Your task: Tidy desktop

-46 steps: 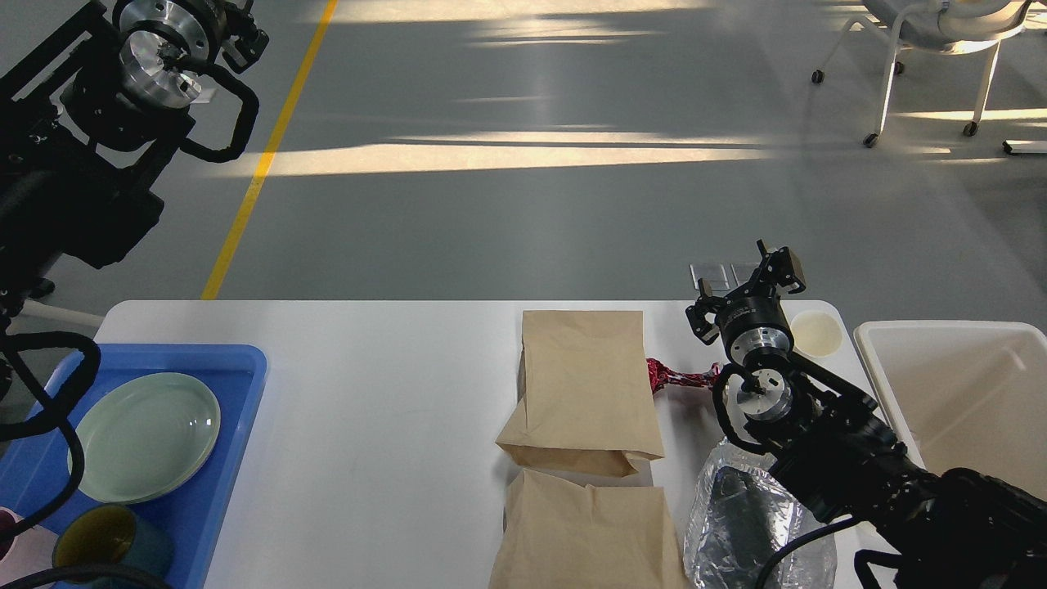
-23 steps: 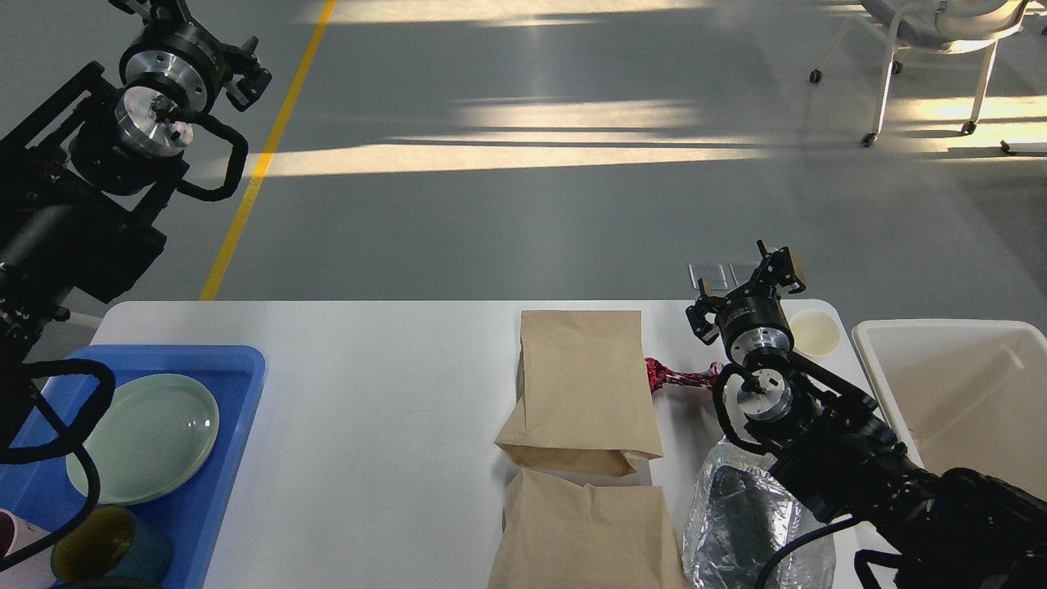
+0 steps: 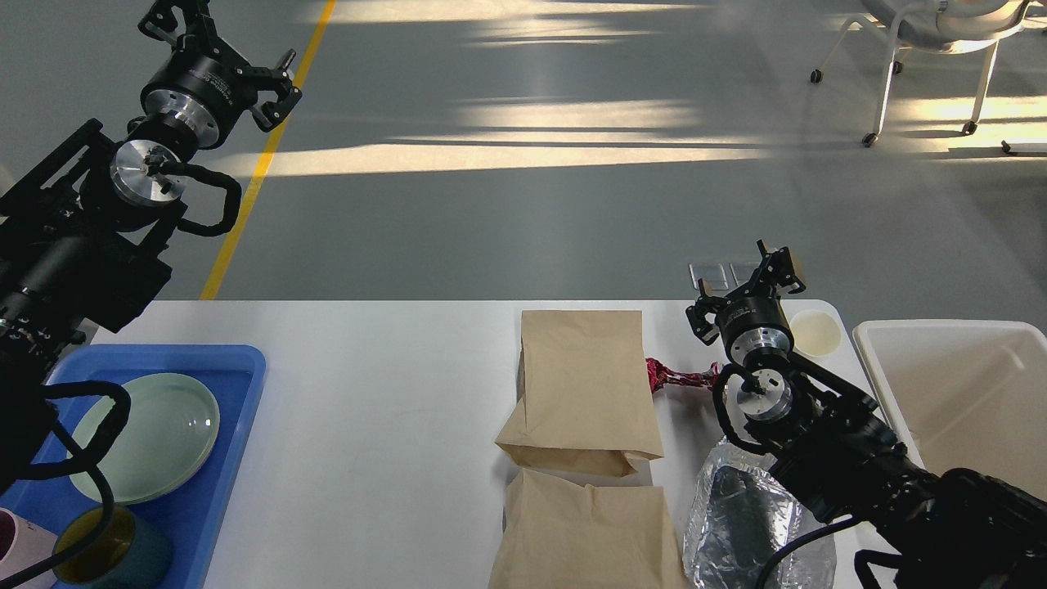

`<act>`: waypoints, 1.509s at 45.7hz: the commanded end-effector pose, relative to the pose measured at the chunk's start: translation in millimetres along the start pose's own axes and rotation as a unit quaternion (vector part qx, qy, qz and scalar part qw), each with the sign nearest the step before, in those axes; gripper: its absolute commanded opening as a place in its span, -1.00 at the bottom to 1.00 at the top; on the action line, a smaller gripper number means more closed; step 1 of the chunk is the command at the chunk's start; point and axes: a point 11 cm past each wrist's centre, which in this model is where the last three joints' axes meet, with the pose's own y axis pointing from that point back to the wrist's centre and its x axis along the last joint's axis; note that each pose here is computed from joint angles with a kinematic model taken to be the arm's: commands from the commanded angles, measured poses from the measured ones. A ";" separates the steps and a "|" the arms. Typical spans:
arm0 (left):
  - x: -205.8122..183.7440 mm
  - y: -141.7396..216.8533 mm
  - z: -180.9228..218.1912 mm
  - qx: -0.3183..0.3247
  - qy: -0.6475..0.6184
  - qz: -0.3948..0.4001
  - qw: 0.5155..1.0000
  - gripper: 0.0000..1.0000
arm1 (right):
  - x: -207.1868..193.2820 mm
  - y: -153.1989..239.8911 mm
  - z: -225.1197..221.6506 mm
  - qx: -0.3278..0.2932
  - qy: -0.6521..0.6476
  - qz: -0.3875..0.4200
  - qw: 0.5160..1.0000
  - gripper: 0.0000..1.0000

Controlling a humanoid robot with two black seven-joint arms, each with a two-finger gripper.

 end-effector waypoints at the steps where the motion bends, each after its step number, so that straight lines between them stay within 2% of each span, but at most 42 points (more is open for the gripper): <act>1: 7.9 -1.2 -12.4 0.012 -0.002 0.060 0.998 0.93 | 0.0 0.0 0.1 0.000 0.000 0.000 1.000 1.00; 10: 22.3 1.7 -21.8 0.027 -0.033 0.112 0.993 0.93 | 0.0 0.0 0.1 0.000 0.000 0.000 1.000 1.00; 41: 16.1 0.0 -37.7 0.041 -0.030 0.108 0.993 0.93 | 0.1 0.0 0.0 0.000 0.000 0.000 1.000 1.00; 69: 48.9 15.8 -74.0 0.067 -0.010 0.131 0.989 0.93 | 0.0 0.0 0.1 0.000 0.000 0.000 1.000 1.00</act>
